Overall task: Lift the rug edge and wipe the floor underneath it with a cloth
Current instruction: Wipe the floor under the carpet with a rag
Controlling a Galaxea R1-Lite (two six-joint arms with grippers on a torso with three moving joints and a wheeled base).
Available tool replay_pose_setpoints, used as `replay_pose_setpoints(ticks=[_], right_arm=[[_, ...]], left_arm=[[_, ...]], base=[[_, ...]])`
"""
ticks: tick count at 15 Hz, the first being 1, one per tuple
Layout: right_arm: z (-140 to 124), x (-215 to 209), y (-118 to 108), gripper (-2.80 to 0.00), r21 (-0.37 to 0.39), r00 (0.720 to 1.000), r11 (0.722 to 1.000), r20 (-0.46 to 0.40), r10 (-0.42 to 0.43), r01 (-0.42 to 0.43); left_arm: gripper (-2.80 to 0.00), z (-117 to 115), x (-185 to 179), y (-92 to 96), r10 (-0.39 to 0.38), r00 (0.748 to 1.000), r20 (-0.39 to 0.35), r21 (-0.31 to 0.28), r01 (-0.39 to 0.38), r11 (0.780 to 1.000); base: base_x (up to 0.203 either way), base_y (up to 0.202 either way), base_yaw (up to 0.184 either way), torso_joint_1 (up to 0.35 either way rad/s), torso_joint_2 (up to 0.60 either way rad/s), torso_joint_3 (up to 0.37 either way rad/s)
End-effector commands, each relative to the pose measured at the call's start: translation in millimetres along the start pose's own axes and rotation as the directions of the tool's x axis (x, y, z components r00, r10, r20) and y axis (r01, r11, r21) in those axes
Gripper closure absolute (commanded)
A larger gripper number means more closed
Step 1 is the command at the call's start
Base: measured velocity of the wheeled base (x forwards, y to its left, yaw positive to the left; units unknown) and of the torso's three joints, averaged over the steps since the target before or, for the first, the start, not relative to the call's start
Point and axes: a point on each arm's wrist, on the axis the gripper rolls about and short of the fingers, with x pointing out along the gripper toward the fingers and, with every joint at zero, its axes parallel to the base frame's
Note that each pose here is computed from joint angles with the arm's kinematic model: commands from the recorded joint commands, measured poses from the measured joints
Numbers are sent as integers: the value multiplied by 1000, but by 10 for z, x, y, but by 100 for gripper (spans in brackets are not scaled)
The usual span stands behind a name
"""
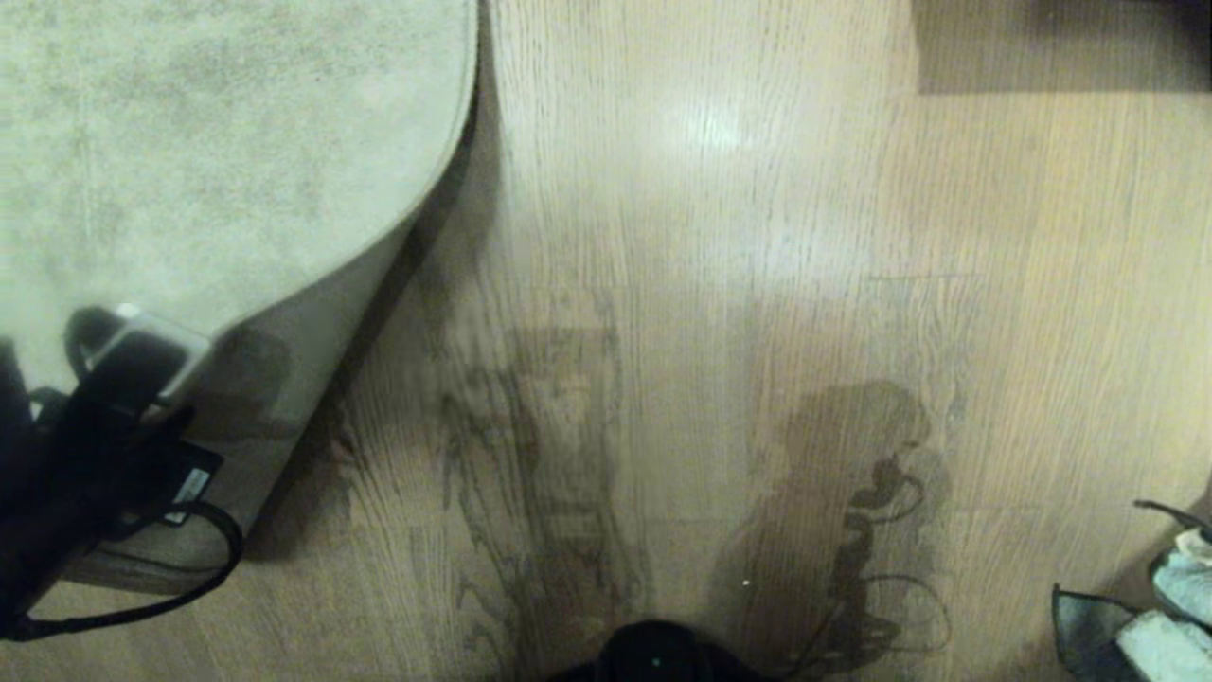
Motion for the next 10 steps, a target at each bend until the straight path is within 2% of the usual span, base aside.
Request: replay_pose_setpoints(ticks=[1,10], right_arm=[[1,1,0,0,-1,1000,1000,-1,0,0],[1,1,0,0,1,1000,1000,-1,0,0]], left_arm=[[0,-11,3,-5,3,1000,-9,6,-3,1000],[0,-20,13,-10,11,1000,-20,-6,-11,1000]], base=[[0,193,-4,2,2,2],[0,183,-5,3,2,3]])
